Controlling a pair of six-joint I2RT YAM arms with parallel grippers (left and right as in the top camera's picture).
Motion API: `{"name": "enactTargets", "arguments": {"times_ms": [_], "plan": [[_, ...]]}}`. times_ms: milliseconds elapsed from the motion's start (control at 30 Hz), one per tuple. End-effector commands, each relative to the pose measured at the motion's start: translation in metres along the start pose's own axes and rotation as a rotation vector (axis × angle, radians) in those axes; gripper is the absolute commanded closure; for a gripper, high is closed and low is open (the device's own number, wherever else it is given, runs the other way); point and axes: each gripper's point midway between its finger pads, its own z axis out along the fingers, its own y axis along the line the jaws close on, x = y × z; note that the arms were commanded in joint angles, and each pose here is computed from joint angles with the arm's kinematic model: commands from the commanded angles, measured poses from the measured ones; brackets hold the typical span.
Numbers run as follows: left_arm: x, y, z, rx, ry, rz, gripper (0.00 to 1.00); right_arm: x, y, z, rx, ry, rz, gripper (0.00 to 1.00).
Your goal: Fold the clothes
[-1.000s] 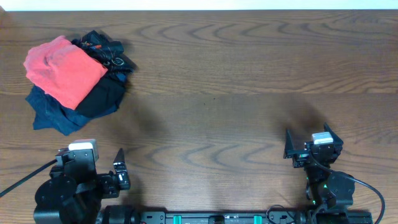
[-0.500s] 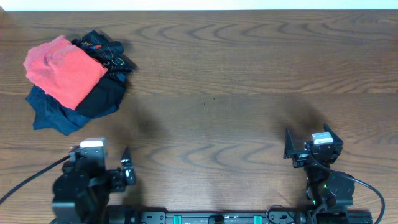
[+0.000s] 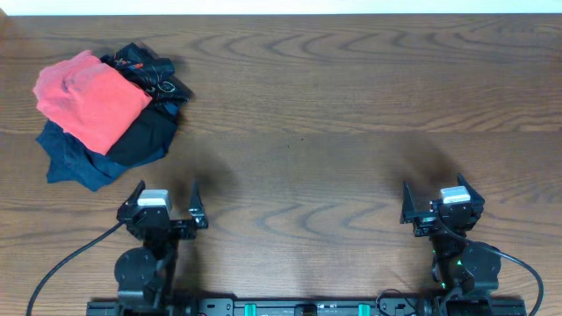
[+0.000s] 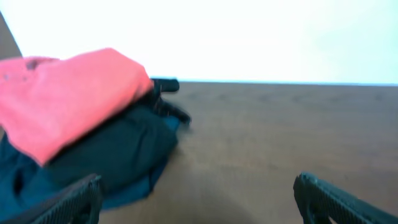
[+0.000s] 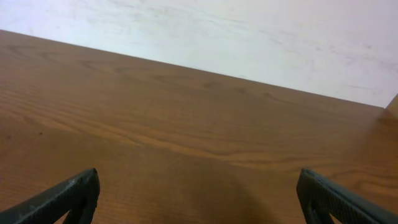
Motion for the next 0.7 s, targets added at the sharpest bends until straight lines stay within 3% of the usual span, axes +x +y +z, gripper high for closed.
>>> {"name": "enactTargets", "arguments": {"times_ms": [0,100,400,667], "plan": [[0.006,0.002,0.009,-0.008,-0.058,-0.018,0.02,-0.001,0.003,0.0,-0.014,-0.007,-0.015,0.01],[0.014,0.002,0.018,-0.005,-0.118,-0.021,0.02,-0.001,0.003,0.0,-0.014,-0.007,-0.015,0.01],[0.049,0.004,0.019,-0.018,0.03,-0.02,0.02,-0.001,0.003,0.0,-0.014,-0.007,-0.015,0.01],[0.049,0.004,0.019,-0.018,0.03,-0.02,0.02,-0.001,0.003,0.0,-0.014,-0.007,-0.015,0.01]]}}
